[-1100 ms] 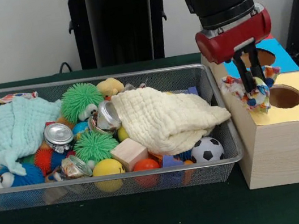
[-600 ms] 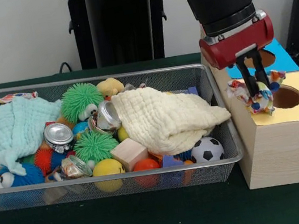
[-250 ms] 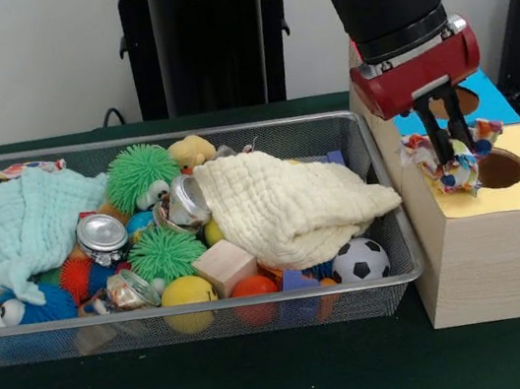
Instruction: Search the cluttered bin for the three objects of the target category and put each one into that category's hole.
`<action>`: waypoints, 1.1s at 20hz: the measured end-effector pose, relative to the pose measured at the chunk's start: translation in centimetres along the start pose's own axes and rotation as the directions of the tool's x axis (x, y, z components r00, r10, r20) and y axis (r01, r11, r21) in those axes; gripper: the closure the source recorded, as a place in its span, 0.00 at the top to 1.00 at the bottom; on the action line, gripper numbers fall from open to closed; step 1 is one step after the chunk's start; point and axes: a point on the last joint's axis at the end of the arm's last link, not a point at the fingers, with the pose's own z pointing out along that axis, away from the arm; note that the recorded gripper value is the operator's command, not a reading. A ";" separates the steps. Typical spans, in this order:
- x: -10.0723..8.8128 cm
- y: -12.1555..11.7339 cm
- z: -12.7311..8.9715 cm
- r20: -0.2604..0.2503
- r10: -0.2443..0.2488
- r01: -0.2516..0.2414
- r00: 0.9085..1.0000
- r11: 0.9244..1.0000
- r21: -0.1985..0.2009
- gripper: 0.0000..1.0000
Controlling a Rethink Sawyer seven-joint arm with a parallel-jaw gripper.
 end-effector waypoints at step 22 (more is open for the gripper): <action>1.9 1.4 2.1 -0.015 0.063 -0.064 0.998 0.991 -0.115 0.00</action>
